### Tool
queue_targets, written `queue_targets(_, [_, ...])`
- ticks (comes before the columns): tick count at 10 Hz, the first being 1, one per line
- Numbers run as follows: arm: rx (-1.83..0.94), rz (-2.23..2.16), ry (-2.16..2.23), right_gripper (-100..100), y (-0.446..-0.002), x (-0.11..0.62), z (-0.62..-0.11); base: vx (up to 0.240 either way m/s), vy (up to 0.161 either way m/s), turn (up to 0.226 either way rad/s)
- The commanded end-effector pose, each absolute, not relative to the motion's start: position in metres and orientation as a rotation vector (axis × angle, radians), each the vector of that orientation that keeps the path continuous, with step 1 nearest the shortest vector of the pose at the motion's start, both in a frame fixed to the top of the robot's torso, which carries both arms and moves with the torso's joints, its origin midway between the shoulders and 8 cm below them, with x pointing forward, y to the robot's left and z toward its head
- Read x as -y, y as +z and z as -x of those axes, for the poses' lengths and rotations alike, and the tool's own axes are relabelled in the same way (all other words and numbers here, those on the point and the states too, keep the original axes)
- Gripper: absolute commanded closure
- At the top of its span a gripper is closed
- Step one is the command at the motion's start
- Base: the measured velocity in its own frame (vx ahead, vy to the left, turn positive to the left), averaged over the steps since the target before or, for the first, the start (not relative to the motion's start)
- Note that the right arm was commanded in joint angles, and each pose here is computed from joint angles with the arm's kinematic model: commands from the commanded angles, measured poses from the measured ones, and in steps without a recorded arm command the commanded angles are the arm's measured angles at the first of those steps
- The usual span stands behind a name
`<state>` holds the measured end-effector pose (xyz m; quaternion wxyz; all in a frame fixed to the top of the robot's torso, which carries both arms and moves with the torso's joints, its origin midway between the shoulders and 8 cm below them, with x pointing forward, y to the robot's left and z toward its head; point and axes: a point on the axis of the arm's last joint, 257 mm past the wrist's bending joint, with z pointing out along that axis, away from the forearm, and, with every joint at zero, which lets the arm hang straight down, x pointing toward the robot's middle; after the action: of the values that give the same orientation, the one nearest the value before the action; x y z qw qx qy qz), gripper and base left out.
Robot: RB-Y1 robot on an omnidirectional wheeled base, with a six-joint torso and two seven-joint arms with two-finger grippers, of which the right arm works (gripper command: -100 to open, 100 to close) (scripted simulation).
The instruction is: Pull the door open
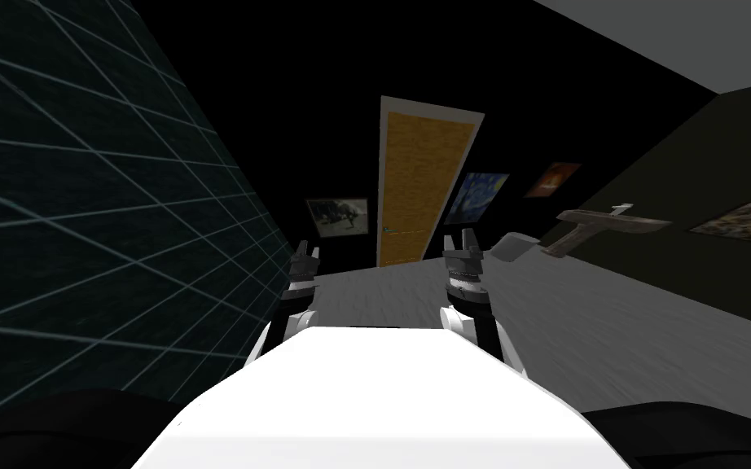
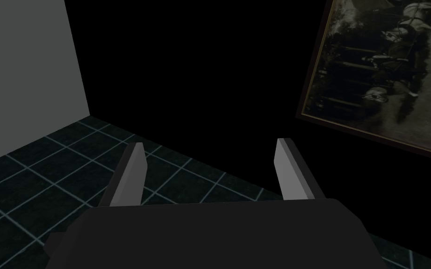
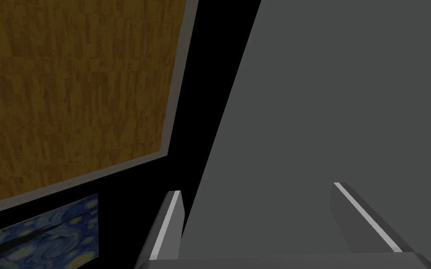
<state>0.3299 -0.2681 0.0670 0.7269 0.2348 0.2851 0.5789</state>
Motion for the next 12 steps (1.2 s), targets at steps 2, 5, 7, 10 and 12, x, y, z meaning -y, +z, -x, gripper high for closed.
queue_targets(2, [-0.653,-0.541,1.282,-100,0.05,0.27,-0.34,0.089,-0.001,0.058])
queue_targets(5, [-0.691,-0.579,1.288,-100,0.023,0.274,-0.355,0.133,-0.004,0.059])
queue_targets(7, [-0.71,-0.6,1.291,-100,0.008,0.276,-0.362,0.119,0.002,0.055])
queue_targets(10, [-0.74,-0.634,1.293,-100,-0.016,0.28,-0.373,0.087,0.01,0.051])
queue_targets(12, [-0.762,-0.661,1.295,-100,-0.034,0.283,-0.381,0.095,-0.008,0.063])
